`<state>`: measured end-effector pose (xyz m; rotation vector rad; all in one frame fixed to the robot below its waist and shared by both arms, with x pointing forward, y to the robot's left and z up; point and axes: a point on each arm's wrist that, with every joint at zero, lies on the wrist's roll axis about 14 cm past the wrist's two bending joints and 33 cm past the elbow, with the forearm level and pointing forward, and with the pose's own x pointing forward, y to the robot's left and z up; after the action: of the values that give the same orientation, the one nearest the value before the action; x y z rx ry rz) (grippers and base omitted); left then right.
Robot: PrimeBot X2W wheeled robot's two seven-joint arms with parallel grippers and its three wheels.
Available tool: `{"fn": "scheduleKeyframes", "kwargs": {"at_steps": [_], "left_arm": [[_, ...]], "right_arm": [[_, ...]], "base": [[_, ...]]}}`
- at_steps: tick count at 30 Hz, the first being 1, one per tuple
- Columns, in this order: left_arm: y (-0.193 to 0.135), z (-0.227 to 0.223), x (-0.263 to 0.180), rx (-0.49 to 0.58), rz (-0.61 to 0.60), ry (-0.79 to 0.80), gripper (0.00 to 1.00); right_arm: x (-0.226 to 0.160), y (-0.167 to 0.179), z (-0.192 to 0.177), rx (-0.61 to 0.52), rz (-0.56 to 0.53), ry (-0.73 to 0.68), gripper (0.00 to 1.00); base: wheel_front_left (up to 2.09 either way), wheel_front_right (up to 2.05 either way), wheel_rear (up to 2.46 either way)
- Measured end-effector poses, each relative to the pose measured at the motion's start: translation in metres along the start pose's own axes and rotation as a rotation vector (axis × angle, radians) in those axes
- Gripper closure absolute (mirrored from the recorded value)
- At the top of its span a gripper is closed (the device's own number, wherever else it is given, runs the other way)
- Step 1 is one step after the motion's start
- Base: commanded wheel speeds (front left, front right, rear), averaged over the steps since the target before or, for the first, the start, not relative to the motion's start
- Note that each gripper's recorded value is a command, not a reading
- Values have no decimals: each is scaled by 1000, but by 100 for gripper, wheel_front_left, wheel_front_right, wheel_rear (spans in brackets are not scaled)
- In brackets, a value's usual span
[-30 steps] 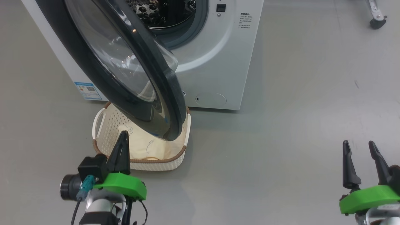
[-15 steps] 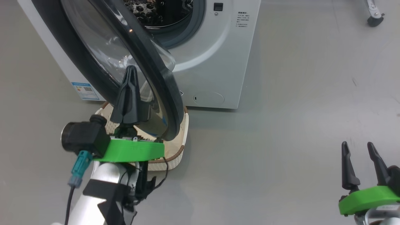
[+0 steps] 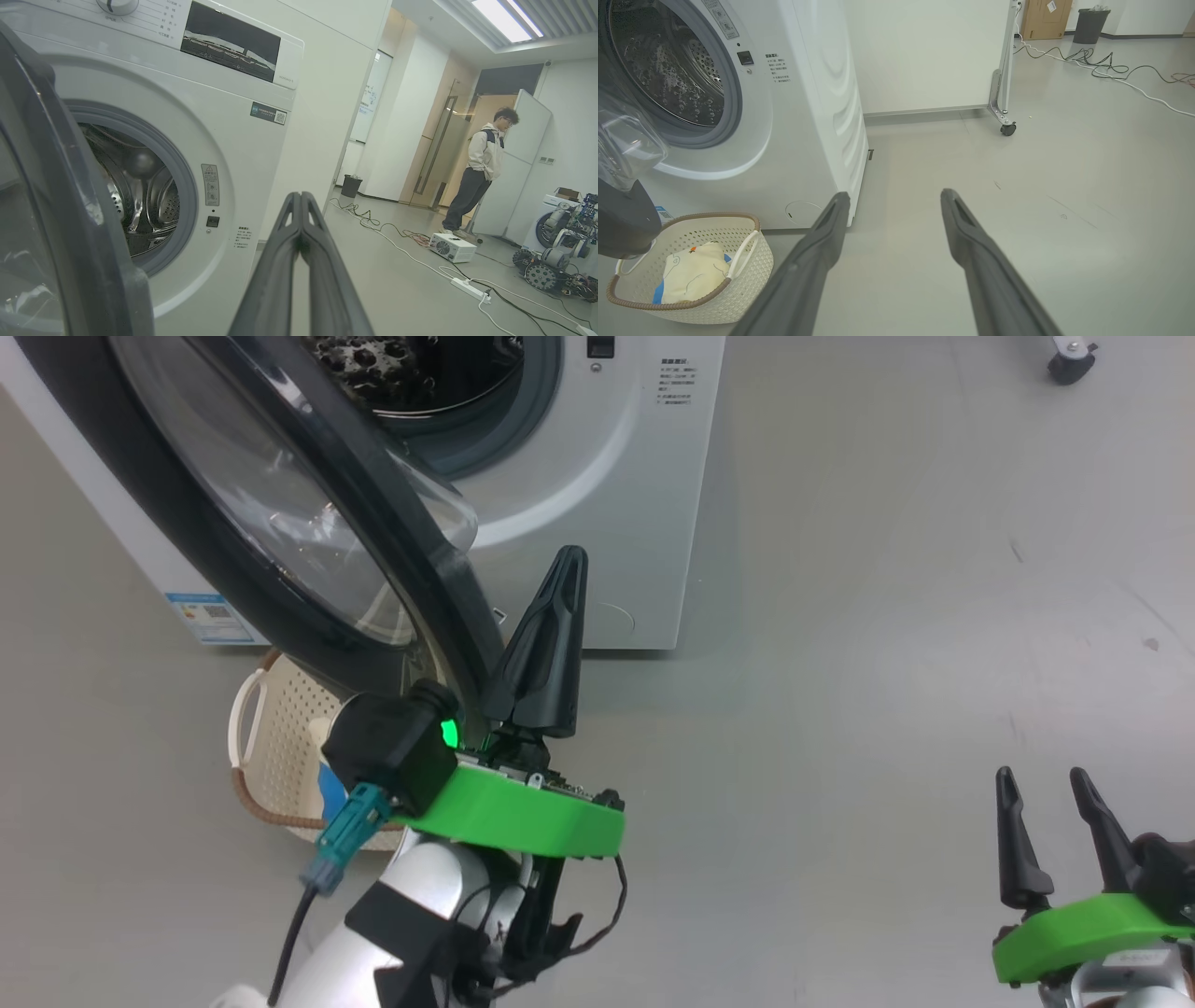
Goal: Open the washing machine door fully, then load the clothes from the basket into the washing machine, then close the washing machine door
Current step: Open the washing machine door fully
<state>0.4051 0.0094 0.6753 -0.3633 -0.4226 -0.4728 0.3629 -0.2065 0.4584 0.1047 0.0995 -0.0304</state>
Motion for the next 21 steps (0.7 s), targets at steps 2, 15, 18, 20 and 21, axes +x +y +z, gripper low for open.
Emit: {"fn": "scheduleKeyframes", "kwargs": {"at_steps": [2,15,18,20,21], "left_arm": [[0,-14,1,-35,10,43,100],[40,-81,10,-53,149,209,100],[50,-86,12,-46,175,221,100],[57,-91,10,-49,200,234,100],[62,-93,9,-46,216,241,100]], "right_arm": [[-2,-2,-1,1,-8,3,0],[-10,-17,-8,19,-57,24,0],[-11,-18,-8,25,-63,22,0],[-12,-19,-9,25,-66,24,0],[-12,-19,-9,25,-66,24,0]], "base": [[0,0,0],[0,0,0],[0,0,0],[0,0,0],[0,0,0]]}}
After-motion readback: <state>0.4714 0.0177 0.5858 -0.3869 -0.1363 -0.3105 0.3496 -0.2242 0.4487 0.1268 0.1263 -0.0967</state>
